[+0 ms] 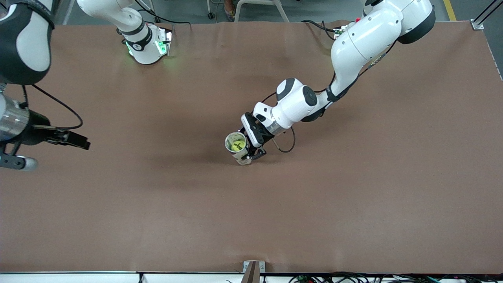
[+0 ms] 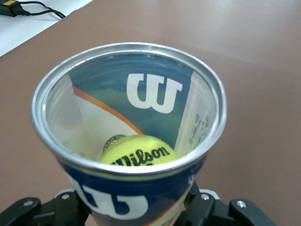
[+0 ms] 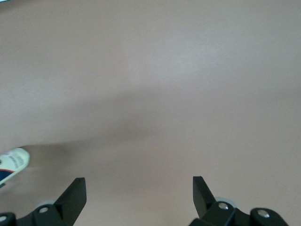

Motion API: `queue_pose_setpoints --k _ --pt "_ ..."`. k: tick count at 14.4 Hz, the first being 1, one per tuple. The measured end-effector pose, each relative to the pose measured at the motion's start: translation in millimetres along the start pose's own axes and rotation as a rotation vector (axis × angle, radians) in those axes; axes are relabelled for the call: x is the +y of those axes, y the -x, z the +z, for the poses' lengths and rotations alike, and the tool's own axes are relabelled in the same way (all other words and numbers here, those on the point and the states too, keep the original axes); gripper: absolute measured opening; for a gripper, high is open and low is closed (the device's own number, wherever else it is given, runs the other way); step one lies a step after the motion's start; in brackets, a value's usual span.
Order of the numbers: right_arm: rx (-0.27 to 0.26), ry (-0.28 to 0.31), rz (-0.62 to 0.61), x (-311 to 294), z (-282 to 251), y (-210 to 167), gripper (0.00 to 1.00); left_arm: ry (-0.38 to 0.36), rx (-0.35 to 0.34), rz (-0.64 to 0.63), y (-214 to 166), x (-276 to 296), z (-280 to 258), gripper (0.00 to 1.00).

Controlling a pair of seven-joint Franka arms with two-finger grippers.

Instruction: Insert tennis ball vertically with right arm

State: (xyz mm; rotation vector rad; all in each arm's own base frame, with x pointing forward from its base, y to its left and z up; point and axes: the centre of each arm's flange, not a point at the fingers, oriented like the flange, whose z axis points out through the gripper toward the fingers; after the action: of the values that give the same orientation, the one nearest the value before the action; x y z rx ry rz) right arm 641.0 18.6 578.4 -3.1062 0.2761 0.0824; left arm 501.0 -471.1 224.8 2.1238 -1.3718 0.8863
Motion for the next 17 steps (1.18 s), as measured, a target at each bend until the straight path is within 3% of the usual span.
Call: queue_pose_setpoints --k 5,10,17 --pt "0.035 0.043 -0.003 23 -22 1 1.00 0.000 0.000 0.000 0 0 0 0.75" --pt "0.052 0.014 -0.017 39 -45 10 1.00 0.000 0.000 0.000 0 0 0 0.75" --pt "0.080 0.037 -0.060 67 -64 17 1.00 0.000 0.000 0.000 0 0 0 0.76"
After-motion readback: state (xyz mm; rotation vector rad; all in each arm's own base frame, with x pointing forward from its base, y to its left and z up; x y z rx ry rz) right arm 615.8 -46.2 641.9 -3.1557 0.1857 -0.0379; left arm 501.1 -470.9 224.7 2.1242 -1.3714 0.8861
